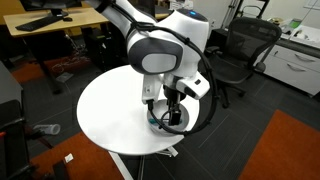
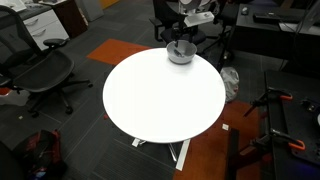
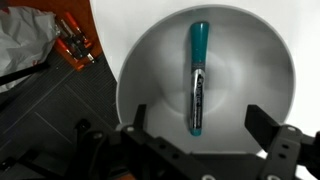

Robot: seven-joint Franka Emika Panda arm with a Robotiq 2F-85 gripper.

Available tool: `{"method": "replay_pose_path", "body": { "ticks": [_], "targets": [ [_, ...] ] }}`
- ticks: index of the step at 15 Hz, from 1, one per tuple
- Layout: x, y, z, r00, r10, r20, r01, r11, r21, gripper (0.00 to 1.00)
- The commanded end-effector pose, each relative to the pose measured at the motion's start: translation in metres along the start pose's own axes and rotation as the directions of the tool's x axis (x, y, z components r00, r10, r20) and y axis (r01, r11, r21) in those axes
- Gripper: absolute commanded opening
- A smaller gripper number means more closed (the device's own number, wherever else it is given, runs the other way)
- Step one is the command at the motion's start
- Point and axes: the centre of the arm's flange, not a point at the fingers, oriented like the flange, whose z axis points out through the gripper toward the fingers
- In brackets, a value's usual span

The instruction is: Take the marker from the bowl and put it on the table

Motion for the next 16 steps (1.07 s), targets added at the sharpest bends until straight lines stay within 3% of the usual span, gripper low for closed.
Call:
{"method": "replay_pose_path", "body": {
  "ticks": [1,12,13,14,16],
  "targets": [
    [0.013,-0.008,0.015,0.999,0.035,0.003,-0.035,0.999,-0.013,1.0],
    [0.026,-0.014,0.052,0.998,0.059,-0.003,-0.06,0.996,-0.061,1.0],
    [0.027,-0.015,0.054,0.998,0.056,-0.003,-0.056,0.996,-0.064,0.75],
    [0.027,-0.015,0.055,0.999,0.052,-0.004,-0.052,0.996,-0.069,0.74],
    [0.028,-0.016,0.057,0.999,0.049,-0.005,-0.049,0.996,-0.071,0.58]
  ]
}}
